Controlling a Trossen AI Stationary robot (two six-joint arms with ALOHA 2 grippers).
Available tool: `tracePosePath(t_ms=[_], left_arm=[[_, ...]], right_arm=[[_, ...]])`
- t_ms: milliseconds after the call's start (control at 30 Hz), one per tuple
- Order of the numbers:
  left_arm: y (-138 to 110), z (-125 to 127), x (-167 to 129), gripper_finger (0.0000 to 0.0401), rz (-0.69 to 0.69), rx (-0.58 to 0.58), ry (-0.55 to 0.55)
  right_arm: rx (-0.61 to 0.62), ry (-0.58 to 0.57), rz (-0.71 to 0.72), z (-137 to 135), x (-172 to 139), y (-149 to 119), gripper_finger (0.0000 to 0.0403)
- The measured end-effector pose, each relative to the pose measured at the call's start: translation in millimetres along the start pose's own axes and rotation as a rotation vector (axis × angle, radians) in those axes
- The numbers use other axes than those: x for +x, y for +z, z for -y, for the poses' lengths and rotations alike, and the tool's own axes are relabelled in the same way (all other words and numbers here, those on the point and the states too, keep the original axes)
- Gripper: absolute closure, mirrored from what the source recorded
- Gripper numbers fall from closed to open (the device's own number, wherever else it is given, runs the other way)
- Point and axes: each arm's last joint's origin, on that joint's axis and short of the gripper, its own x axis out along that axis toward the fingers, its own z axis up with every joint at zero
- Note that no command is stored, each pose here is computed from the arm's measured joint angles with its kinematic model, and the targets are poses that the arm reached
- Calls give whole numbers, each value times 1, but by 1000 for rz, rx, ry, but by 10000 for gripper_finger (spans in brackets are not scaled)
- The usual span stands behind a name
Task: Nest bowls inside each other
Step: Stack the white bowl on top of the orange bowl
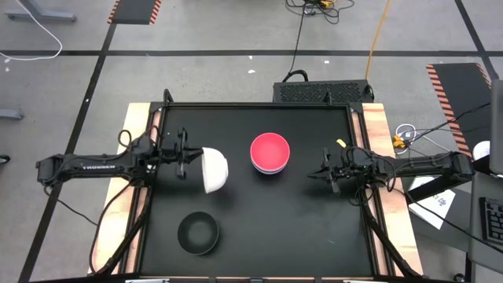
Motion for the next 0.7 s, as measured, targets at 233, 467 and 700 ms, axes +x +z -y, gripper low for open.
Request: tracePosePath(t_ms=[233,467,700], left_arm=[[3,-12,6,396,11,-14,3],[16,-30,33,396,-46,-30,-18],[26,-55,74,396,-109,-52,-75]], right_arm=[[-20,2,10,0,0,1,403],[-20,2,10,0,0,1,403],[-20,2,9,0,0,1,403]])
